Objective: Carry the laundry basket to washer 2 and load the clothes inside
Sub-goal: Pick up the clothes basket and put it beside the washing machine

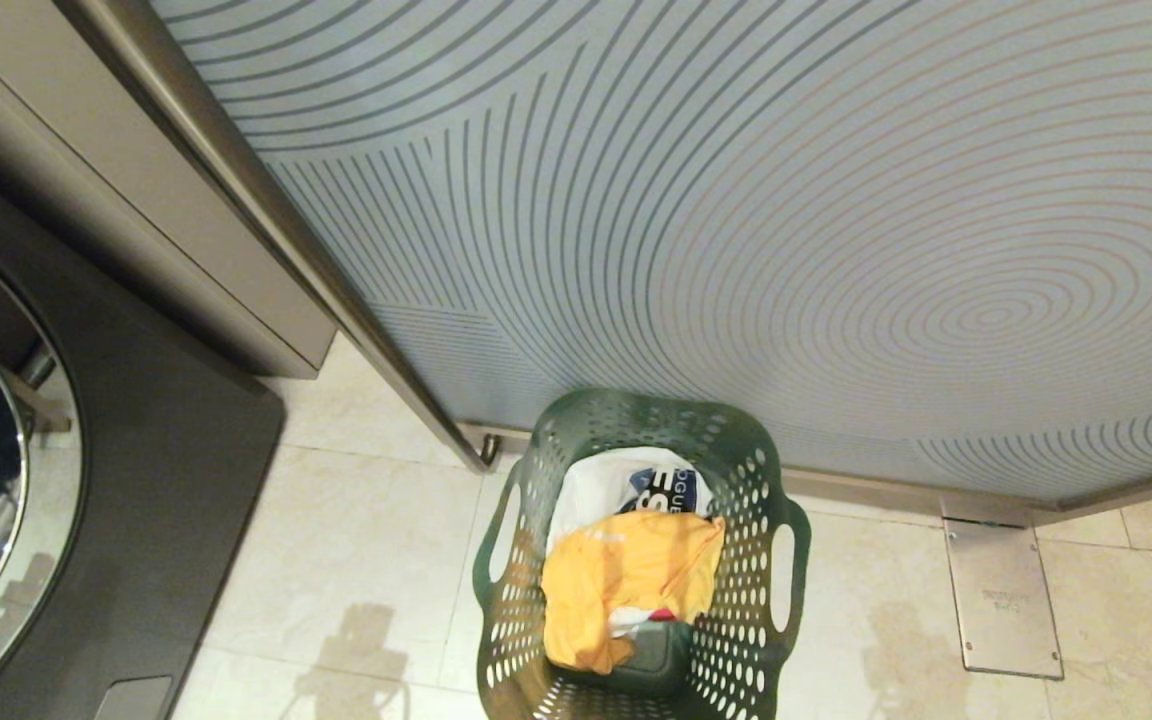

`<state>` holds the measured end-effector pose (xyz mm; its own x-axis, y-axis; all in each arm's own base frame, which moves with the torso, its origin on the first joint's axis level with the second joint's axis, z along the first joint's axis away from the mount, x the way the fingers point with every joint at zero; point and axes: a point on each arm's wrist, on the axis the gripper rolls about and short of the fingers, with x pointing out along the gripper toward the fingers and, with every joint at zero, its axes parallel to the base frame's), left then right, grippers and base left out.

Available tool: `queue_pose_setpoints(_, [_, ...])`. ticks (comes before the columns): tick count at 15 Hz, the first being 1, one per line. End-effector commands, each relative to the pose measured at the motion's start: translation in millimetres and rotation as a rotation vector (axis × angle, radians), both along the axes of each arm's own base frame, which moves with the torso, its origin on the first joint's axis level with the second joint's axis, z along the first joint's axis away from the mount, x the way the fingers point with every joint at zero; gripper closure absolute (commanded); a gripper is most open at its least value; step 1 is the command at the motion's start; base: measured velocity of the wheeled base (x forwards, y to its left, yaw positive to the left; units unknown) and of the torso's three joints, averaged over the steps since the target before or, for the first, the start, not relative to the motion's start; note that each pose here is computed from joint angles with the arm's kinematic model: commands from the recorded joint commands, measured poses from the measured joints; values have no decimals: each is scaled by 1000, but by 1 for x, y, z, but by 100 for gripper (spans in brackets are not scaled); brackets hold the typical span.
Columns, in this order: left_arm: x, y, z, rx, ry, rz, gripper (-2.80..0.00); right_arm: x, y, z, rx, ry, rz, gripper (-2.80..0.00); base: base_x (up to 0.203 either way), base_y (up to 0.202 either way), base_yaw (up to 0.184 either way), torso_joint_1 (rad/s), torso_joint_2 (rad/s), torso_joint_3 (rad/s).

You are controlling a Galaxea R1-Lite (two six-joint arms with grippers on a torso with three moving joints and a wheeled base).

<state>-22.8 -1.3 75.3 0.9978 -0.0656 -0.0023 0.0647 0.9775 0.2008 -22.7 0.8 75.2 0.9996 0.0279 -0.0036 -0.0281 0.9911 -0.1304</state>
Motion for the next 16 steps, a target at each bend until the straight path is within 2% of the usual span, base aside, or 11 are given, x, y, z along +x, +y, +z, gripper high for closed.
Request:
queue_pose_setpoints(1, [0, 0, 0, -2, -1, 0, 0, 0, 0, 0, 7, 0, -3, 0, 0, 0, 0, 0, 0, 0])
queue_pose_setpoints(3, [0, 0, 0, -39, 1, 8, 0, 0, 0, 0, 22, 1, -7, 0, 0, 0, 0, 0, 0, 0])
queue_pose_setpoints(4, [0, 1, 0, -90, 6, 31, 0, 0, 0, 0, 30, 1, -9, 0, 0, 0, 0, 0, 0, 0])
queue_pose_setpoints(6, [0, 1, 1, -225, 8, 62, 0, -1, -1, 1, 143, 2, -39, 0, 0, 0, 0, 0, 0, 0])
queue_pose_setpoints(8, [-4, 2, 14, -211, -36, 68, 0, -6, -1, 21, 143, -39, -52, 0, 0, 0, 0, 0, 0, 0])
queue_pose_setpoints(9, [-9, 2, 34, -210, -65, 65, 0, -10, -1, 44, 145, -54, -60, 0, 0, 0, 0, 0, 0, 0])
queue_pose_setpoints(10, [-11, 2, 57, -209, -64, 65, 0, -9, -1, 64, 150, -24, -69, 0, 0, 0, 0, 0, 0, 0])
queue_pose_setpoints(12, [2, 2, 95, -202, 50, 71, 0, 16, -2, 102, 164, 115, -85, 0, 0, 0, 0, 0, 0, 0])
queue_pose_setpoints(14, [35, 1, 110, -195, 234, 77, 0, 59, -2, 122, 185, 298, -92, 0, 0, 0, 0, 0, 0, 0])
queue_pose_setpoints(15, [56, 1, 110, -192, 349, 81, 0, 88, -1, 124, 208, 413, -85, -280, 0, 0, 0, 0, 0, 0])
queue_pose_setpoints(16, [75, 0, 105, -189, 455, 82, -280, 114, 0, 122, 236, 515, -75, -280, 0, 0, 0, 0, 0, 0])
